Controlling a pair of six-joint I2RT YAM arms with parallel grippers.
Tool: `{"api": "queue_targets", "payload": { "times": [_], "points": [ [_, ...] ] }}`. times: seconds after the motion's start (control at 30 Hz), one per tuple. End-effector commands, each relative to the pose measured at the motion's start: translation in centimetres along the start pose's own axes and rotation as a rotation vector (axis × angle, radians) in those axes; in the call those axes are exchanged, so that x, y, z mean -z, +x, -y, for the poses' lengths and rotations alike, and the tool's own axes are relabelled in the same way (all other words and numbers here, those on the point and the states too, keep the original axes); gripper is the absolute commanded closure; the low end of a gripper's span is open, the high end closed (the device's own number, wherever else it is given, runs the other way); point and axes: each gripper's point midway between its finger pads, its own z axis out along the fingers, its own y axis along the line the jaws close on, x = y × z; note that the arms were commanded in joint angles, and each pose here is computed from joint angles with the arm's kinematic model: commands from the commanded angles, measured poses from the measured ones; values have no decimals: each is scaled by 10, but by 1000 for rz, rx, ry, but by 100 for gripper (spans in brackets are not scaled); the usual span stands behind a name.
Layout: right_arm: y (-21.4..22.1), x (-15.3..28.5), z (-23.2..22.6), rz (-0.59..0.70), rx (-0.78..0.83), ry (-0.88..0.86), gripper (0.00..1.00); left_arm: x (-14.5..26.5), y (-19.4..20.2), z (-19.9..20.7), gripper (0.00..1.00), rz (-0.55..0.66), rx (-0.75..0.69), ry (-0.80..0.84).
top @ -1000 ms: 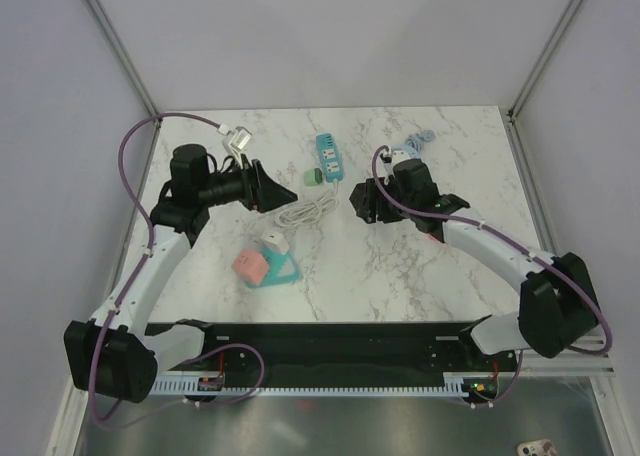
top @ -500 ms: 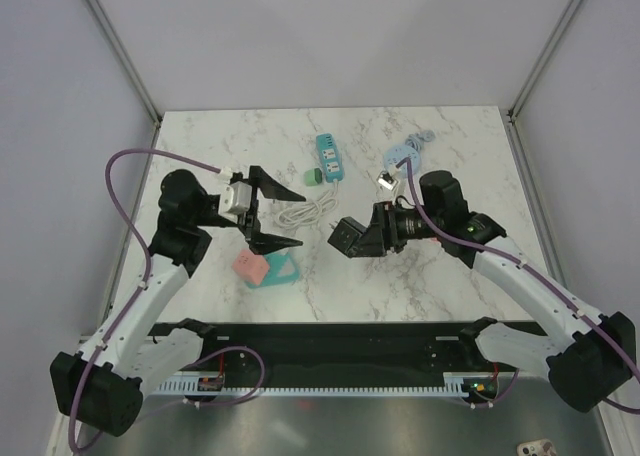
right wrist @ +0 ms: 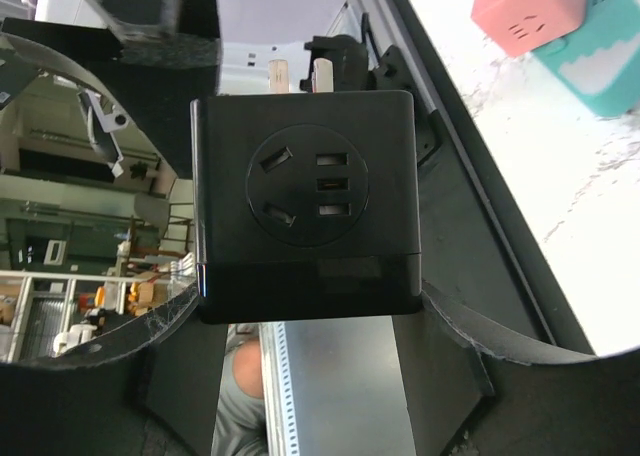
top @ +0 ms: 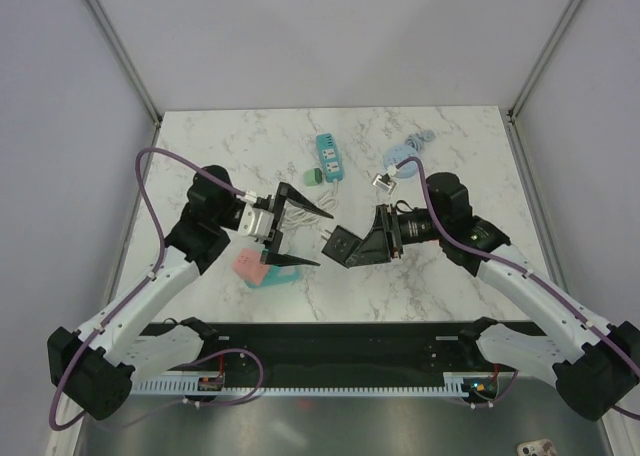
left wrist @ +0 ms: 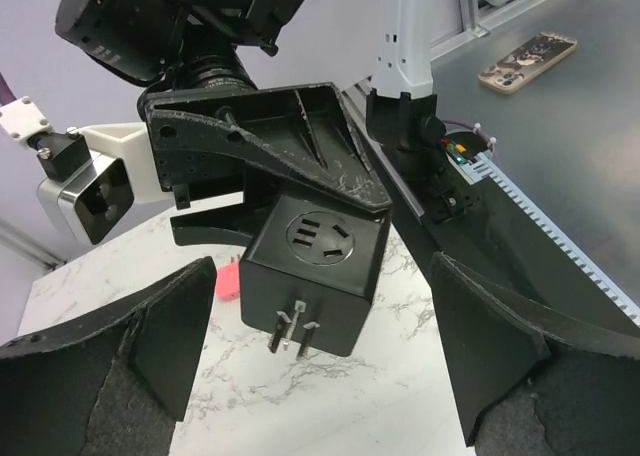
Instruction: Insert the plug
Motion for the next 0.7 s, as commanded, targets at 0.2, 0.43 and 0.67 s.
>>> {"api": "queue_targets", "payload": {
  "times": [0.2,0.43,0.67],
  "points": [
    [5,-9,-19,-33,49,-75,100,-14,3,-4,6,7,-72,37],
    [3,-12,-22,-32,48,-80,100,-16,11,6,10,7,-38,66],
    [-1,-15,-25,-28,34,-91,100,-20,19,16,18,14,-7,99]
  ]
}}
